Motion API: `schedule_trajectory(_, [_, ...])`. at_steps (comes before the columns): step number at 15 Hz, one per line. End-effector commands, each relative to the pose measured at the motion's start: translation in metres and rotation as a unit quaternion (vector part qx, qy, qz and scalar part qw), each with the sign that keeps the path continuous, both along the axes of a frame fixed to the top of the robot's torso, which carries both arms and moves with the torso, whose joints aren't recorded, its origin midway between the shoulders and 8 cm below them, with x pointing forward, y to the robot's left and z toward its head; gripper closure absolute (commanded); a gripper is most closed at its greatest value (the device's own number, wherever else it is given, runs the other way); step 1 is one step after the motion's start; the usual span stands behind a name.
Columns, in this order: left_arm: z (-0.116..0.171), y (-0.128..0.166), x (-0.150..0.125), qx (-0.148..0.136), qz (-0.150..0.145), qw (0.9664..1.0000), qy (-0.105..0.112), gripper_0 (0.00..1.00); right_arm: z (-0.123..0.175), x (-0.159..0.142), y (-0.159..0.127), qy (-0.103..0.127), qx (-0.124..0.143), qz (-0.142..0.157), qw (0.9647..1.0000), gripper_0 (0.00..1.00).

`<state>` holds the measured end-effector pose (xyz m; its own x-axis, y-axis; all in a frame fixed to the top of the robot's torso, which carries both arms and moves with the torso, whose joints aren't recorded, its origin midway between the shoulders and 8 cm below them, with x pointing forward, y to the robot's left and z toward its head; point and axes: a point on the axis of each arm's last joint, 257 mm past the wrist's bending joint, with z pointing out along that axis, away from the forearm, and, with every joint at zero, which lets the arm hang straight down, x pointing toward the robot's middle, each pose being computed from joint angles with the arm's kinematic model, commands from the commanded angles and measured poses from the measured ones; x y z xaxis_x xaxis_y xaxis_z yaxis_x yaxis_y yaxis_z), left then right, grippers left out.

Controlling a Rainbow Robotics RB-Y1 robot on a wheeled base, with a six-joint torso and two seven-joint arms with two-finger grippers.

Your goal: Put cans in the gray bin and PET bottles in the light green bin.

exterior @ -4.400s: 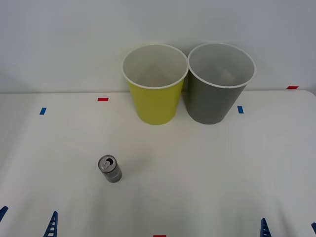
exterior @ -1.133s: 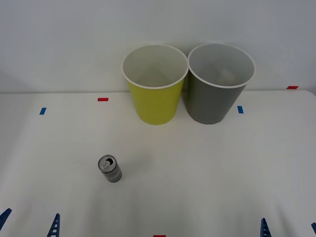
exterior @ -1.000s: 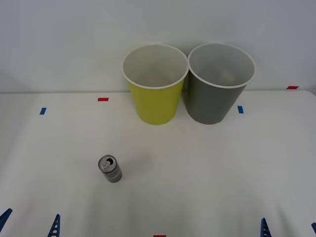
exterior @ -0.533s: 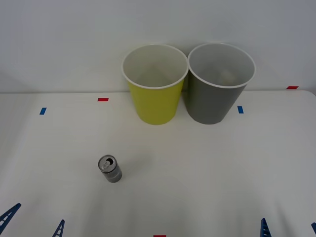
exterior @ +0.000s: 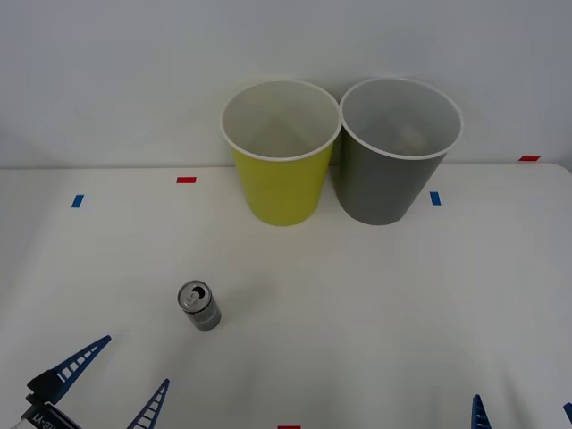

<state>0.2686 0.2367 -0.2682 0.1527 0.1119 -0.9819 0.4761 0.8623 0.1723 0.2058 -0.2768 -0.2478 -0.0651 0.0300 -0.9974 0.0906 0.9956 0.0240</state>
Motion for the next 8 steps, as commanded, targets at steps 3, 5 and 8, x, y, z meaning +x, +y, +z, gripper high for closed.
schedule_trajectory(3, [-0.011,-0.025,0.03,-0.002,-0.046,0.9989,-0.002,0.0,0.0,0.0,0.0,0.0,0.0,0.0,1.0,0.0])
schedule_trajectory(5, [-0.015,-0.032,0.039,-0.001,-0.06,0.9982,-0.001,0.0,0.0,0.0,0.0,0.0,0.0,0.0,1.0,0.0])
schedule_trajectory(8, [-0.017,-0.043,0.052,-0.001,-0.075,0.9972,-0.003,0.0,0.0,0.0,0.0,0.0,0.0,0.0,1.0,0.0])
